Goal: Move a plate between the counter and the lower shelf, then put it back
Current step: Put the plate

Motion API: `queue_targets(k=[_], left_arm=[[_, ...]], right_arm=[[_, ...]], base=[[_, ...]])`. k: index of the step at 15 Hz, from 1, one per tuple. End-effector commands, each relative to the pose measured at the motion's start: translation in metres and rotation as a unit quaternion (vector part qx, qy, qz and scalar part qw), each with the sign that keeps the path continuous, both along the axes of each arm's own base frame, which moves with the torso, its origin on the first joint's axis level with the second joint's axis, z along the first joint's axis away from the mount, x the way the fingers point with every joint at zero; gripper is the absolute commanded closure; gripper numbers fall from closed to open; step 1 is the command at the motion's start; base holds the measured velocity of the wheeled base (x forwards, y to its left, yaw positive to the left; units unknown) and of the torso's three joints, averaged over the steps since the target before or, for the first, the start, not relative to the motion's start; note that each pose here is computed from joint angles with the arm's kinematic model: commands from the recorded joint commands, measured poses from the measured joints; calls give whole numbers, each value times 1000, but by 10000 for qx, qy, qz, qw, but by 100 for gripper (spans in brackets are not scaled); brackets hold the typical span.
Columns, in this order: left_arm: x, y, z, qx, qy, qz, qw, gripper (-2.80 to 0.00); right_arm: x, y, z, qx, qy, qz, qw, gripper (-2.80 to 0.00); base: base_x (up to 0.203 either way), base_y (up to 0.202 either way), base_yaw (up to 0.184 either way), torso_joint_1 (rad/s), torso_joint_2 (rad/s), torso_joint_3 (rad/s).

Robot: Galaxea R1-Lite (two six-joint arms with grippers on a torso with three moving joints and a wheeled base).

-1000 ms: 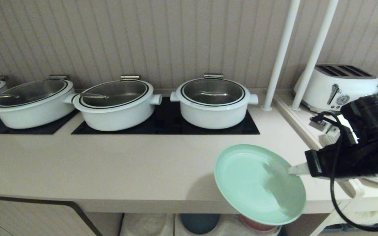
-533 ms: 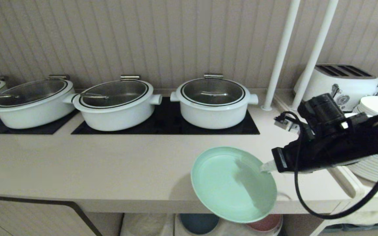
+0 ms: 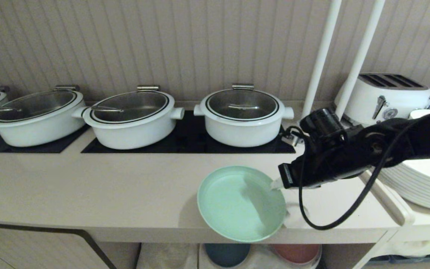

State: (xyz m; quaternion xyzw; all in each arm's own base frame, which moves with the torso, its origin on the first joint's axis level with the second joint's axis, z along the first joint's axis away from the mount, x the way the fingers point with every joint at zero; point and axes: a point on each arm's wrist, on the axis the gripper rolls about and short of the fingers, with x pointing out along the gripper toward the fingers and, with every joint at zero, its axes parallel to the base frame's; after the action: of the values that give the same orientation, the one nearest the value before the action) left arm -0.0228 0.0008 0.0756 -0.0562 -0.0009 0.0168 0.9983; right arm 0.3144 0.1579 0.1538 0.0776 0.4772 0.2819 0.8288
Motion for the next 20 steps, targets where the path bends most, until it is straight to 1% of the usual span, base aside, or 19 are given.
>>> queue_targets(k=[1,3,5,11,14,20], left_arm=[[0,0,0,-5,-6,1,10000,0],[0,0,0,-2,-5,1,10000,0],[0,0,0,3,0,1,10000,0],[0,0,0,-5,-1,1,10000,0],[0,0,0,-5,-7,1,10000,0],[0,0,0,-5,0,1,10000,0]], right_arm=[[10,7,-12,-45,122,19,9999,0],[15,9,-18,-119,150,-21,9998,0],[20,11,-26,-279,178,-166,9993,0],[37,33,-31,-234,126,-296,9992,0],[39,36,-34,-246,136,-269,9992,0],[39,36,-36,-313,143,-318,9989,0]], base=[[0,0,0,0,0,0],[0,0,0,0,0,0],[0,0,0,0,0,0],[0,0,0,0,0,0],[0,0,0,0,0,0],[0,0,0,0,0,0]])
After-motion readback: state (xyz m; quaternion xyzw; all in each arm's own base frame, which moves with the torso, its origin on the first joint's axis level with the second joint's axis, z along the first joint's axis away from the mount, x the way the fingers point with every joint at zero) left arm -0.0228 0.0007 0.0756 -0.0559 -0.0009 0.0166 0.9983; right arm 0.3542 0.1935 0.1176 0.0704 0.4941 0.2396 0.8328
